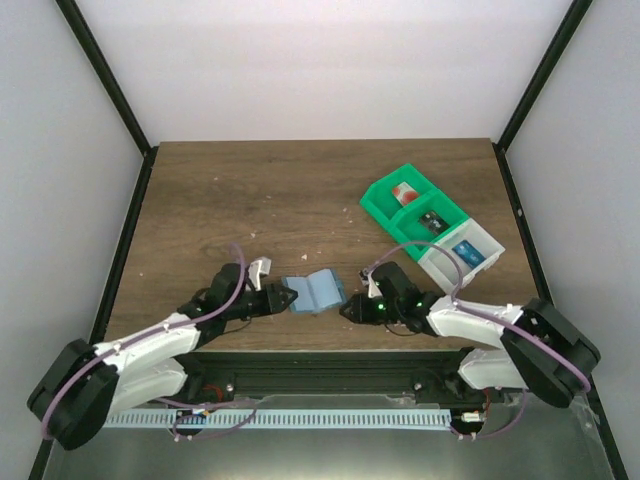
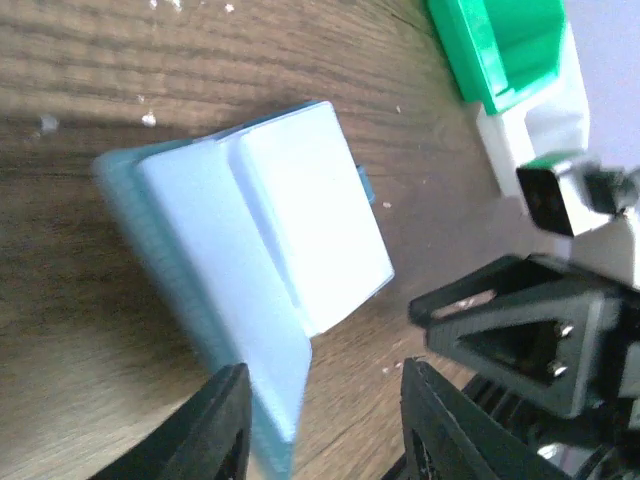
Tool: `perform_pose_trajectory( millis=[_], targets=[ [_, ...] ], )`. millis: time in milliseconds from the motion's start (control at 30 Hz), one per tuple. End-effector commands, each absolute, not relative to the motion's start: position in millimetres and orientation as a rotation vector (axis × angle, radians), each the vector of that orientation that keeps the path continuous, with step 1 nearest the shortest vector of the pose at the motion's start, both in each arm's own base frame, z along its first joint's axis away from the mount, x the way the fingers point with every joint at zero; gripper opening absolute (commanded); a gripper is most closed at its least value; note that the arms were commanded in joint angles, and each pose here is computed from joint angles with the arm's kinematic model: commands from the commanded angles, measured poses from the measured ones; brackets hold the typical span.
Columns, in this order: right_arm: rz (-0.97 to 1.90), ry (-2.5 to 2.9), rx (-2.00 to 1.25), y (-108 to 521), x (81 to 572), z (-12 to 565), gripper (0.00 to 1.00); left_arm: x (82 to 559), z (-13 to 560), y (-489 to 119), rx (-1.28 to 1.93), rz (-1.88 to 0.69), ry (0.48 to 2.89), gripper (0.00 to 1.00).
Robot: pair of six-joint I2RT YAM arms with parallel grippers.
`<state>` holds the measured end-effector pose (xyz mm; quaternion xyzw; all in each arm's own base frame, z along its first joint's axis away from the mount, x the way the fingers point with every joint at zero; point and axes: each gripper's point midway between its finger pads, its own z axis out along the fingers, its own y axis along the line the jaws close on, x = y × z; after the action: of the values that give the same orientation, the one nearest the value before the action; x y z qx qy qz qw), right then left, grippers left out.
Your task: Take the credit cards out of the card holder
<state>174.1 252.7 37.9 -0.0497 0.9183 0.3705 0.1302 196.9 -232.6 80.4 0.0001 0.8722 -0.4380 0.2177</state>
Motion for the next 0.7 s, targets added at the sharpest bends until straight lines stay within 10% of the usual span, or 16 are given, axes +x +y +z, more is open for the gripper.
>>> perform_pose_trajectory(
  millis=[0, 200, 333, 667],
  targets=[
    [1.044, 2.608, -0.179, 256, 184, 67, 0.38, 204, 90, -215, -0.031, -1.058, 2.428, 0.52],
    [0.999, 2.457, -0.143, 243, 197, 129, 0.59, 219, 147, -196, -0.048, -0.919, 2.325, 0.99],
    [1.003, 2.296, -0.082, 227, 202, 181, 0.97, 224, 212, -185, -0.016, -0.889, 2.181, 1.0],
    [0.935, 2.022, -0.017, 180, 197, 291, 1.0, 198, 343, -139, 0.009, -0.861, 1.805, 1.0]
  ],
)
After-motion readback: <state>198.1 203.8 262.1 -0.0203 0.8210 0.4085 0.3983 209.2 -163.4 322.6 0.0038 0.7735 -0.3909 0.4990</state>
